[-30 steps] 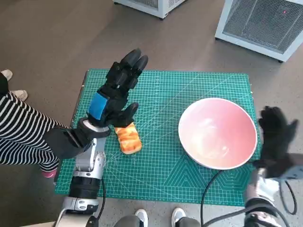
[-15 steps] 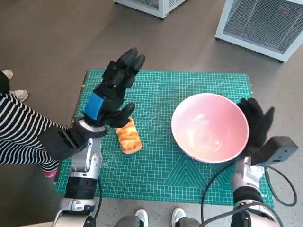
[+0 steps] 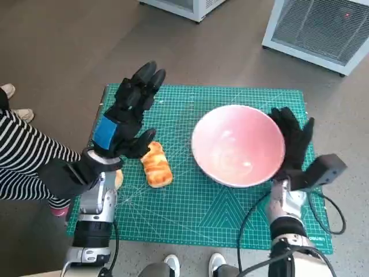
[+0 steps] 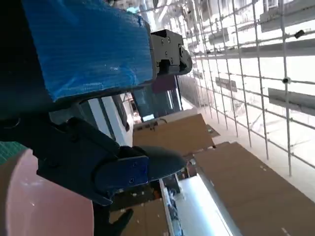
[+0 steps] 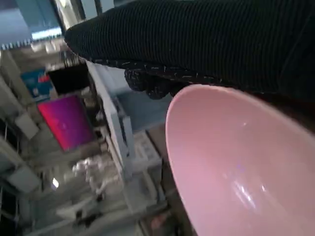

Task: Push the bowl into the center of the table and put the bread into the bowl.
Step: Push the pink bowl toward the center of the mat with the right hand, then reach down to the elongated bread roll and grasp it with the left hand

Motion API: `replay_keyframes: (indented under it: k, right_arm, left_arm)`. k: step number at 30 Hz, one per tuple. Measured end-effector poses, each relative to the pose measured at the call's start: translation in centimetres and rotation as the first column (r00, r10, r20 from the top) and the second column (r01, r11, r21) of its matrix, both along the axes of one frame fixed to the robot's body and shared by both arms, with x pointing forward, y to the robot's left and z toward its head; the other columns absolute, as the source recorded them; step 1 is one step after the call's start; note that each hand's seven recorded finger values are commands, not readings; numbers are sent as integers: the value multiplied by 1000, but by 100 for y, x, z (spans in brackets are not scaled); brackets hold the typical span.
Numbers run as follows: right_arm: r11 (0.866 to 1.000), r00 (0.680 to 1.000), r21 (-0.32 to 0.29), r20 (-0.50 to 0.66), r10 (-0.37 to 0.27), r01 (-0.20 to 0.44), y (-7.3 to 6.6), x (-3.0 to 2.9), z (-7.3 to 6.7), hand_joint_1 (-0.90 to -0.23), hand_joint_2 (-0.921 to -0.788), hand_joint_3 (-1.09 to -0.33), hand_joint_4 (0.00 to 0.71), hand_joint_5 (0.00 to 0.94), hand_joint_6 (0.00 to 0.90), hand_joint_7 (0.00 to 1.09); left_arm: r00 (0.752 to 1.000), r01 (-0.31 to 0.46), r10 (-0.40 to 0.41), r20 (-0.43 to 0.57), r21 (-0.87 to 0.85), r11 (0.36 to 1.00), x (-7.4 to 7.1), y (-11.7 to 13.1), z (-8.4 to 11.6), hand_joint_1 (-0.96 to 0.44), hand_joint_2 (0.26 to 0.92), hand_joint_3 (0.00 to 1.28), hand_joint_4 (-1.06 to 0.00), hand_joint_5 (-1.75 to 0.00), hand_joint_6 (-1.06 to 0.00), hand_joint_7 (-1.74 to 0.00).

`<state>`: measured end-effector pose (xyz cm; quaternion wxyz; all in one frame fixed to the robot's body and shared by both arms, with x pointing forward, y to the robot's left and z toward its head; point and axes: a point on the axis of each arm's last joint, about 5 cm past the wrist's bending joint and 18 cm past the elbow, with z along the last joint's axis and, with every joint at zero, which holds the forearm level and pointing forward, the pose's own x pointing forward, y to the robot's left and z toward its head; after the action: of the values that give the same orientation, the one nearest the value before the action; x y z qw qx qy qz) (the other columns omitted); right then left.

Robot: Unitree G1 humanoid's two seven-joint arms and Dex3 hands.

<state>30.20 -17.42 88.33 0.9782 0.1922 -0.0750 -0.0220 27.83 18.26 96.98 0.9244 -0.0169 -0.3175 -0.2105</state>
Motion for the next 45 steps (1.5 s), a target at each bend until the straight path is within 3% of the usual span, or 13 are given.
replay_keyframes:
  k: [14, 21, 28, 38, 45]
  right_arm:
    - [996, 996, -13, 1, 89, -89, 244, 150, 169, -556, -921, -943, 43, 1, 30, 336]
    - [995, 995, -6, -10, 104, -104, 290, 168, 186, -569, -921, -934, 48, 3, 32, 330]
    - [995, 996, -17, 1, 95, -95, 252, 173, 202, -581, -921, -941, 50, 2, 33, 326]
    - [989, 979, -143, 196, 58, -30, 122, 206, 419, -619, -921, -896, 56, 4, 37, 336]
    - [972, 910, -236, 404, 91, 8, 56, 143, 580, -694, -921, -797, 81, 13, 52, 369]
  left_arm:
    - [999, -30, 30, 11, 16, 999, -15, -1, -10, -532, 827, 465, -37, -115, 1, -363]
    - [1000, -28, 28, 10, 13, 1000, -15, -17, -19, -538, 844, 439, -42, -106, 1, -360]
    - [1000, -28, 28, 3, 15, 999, -25, -12, -40, -545, 874, 384, -52, -86, 1, -360]
    - [1000, -26, 26, -2, 18, 1000, -30, -4, -54, -562, 890, 364, -50, -74, 1, -348]
    - [1000, -28, 28, -4, 29, 999, -27, 24, -52, -580, 914, 314, -71, -64, 1, -367]
